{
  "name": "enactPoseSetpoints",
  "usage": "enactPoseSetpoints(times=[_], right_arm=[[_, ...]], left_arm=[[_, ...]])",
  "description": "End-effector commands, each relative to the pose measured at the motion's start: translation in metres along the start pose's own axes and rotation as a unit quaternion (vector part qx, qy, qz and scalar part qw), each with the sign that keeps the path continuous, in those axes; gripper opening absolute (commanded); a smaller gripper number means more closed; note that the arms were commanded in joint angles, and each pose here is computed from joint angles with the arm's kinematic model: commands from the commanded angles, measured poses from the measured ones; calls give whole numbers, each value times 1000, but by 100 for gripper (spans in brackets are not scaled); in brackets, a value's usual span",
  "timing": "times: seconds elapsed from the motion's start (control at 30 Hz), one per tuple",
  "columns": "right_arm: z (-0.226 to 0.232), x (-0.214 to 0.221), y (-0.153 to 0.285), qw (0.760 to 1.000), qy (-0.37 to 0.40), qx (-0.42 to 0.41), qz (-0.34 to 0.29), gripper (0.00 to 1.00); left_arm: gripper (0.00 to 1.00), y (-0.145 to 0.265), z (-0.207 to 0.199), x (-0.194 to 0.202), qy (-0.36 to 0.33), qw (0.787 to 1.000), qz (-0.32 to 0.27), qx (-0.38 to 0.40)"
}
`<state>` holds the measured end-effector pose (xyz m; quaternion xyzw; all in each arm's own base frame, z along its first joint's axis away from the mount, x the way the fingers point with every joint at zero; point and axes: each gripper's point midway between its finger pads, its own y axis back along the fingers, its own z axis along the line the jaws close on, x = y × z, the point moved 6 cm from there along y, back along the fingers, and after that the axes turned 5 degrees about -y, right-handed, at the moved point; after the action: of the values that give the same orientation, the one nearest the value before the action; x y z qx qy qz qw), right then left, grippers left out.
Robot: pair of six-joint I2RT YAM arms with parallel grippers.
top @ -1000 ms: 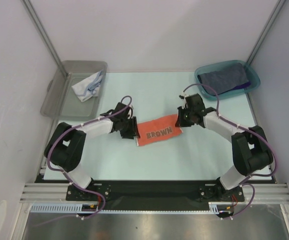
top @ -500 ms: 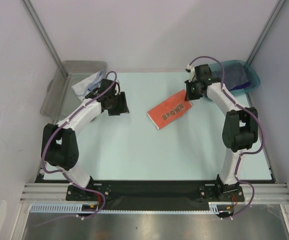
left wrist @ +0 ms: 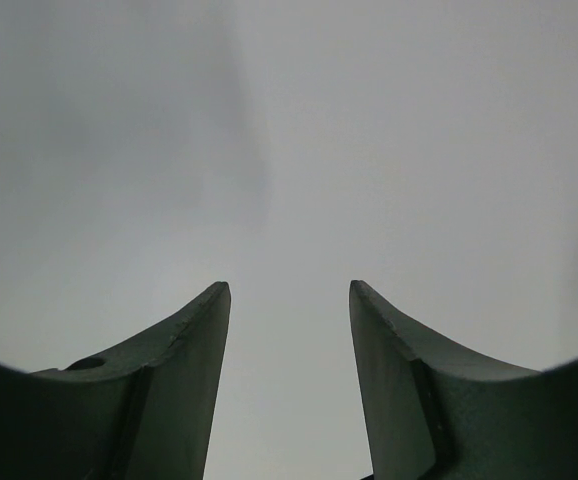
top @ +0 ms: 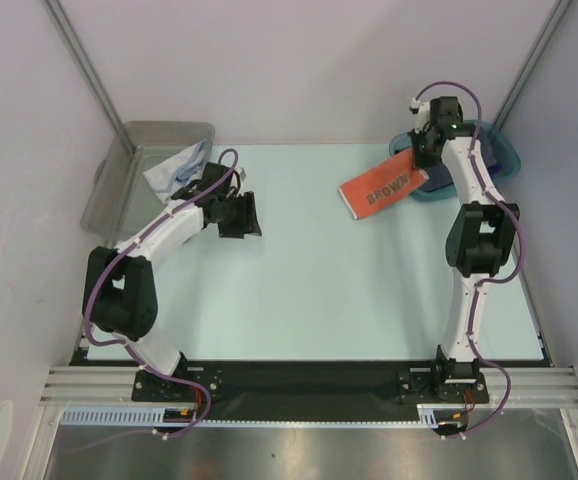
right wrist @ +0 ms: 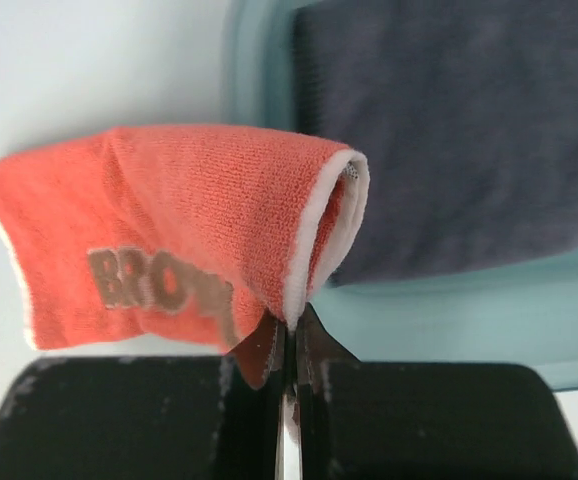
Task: Fold and stack the towels
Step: Neatly place the folded towel into the bin
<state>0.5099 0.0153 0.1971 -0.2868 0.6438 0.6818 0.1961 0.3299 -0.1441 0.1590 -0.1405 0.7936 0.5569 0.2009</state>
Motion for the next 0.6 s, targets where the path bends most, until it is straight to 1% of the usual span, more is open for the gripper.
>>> enactPoseSetpoints(times=[0.0,0.07,0.1,0.23,0.47,0.57], right_arm=[[-41,-16,4,999,13,43,-13,0],[-58,-19,-2,999,12,50,-16,0],[-62,-27,1,998,16,49,-32,0],[-87,-40,-8,996,24,71,-57,0],[-122,-49,-18,990,20,104,-98,0],[-142,-51,-17,985,6,129,-114,0]], left_arm=[[57,6,-4,-12,-12,999,-13,28],[57,8,-4,-16,-10,999,-17,44],[58,9,-5,-17,-11,999,-19,49],[58,14,1,-22,-6,998,-28,54],[58,18,3,-25,4,996,-34,84],[59,20,3,-27,7,995,-41,93]])
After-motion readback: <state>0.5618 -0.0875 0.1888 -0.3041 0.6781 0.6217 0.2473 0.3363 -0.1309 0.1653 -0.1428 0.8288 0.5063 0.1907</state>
